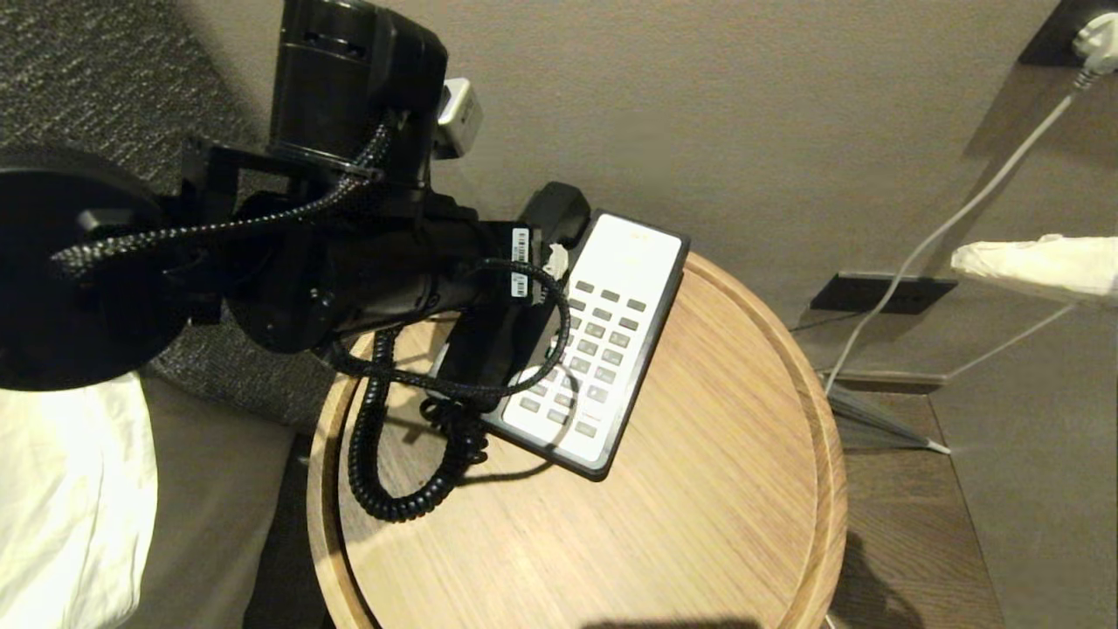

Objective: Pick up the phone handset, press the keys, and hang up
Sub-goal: Put the handset back

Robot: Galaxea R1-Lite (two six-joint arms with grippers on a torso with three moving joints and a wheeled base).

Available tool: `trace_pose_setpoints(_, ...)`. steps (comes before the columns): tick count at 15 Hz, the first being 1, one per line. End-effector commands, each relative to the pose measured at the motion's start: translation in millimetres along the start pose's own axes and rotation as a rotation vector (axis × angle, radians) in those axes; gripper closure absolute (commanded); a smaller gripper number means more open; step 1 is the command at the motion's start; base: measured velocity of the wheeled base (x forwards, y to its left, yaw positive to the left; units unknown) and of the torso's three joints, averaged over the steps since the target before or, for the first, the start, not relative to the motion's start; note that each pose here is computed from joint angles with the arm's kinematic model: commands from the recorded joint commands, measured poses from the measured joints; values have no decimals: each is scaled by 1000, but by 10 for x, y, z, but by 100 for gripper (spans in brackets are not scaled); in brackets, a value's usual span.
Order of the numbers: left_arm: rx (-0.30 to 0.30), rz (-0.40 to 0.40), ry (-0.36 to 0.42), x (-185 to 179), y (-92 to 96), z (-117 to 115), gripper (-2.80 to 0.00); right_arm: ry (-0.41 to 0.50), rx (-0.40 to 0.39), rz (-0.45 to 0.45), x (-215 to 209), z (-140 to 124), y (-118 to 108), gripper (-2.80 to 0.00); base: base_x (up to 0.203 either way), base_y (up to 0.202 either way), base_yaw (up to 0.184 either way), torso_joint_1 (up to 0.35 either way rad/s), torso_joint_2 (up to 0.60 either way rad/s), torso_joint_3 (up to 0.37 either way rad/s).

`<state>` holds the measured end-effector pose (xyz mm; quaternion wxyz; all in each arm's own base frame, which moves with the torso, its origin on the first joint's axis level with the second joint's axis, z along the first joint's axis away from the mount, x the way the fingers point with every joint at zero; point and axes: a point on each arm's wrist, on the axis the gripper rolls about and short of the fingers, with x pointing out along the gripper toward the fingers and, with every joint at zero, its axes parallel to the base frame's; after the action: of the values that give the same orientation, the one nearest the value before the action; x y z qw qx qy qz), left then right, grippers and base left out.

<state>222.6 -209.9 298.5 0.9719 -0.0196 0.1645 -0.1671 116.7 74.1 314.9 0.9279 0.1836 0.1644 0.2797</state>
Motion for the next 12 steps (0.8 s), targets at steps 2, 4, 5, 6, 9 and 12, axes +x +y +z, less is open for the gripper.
trace_pose_setpoints(2, -16, -9, -32, -87, 14, 93, -280, 16, 5, -5, 26, -34, -17, 0, 0, 0, 0, 0, 0, 0)
trace_pose_setpoints(4, -21, -19, -42, -141, 14, 115, -280, 26, 4, -10, 37, -61, -31, 0, 0, 0, 0, 0, 0, 0)
trace_pose_setpoints(5, -22, -28, -44, -182, 1, 118, -280, 27, 4, -10, 38, -63, -32, 0, 0, 0, 0, 0, 0, 0)
trace_pose_setpoints(6, -24, -33, -44, -208, -1, 109, -280, 29, 4, -12, 44, -67, -34, 0, 0, 0, 0, 0, 0, 0)
trace_pose_setpoints(9, -39, -35, -66, -304, 43, 158, -280, 31, 4, -13, 74, -56, -32, 0, 0, 0, 0, 0, 0, 0)
trace_pose_setpoints(12, -57, -28, -76, -454, 147, 148, -280, 36, 1, -12, 107, -47, -27, 0, 0, 0, 0, 0, 0, 0)
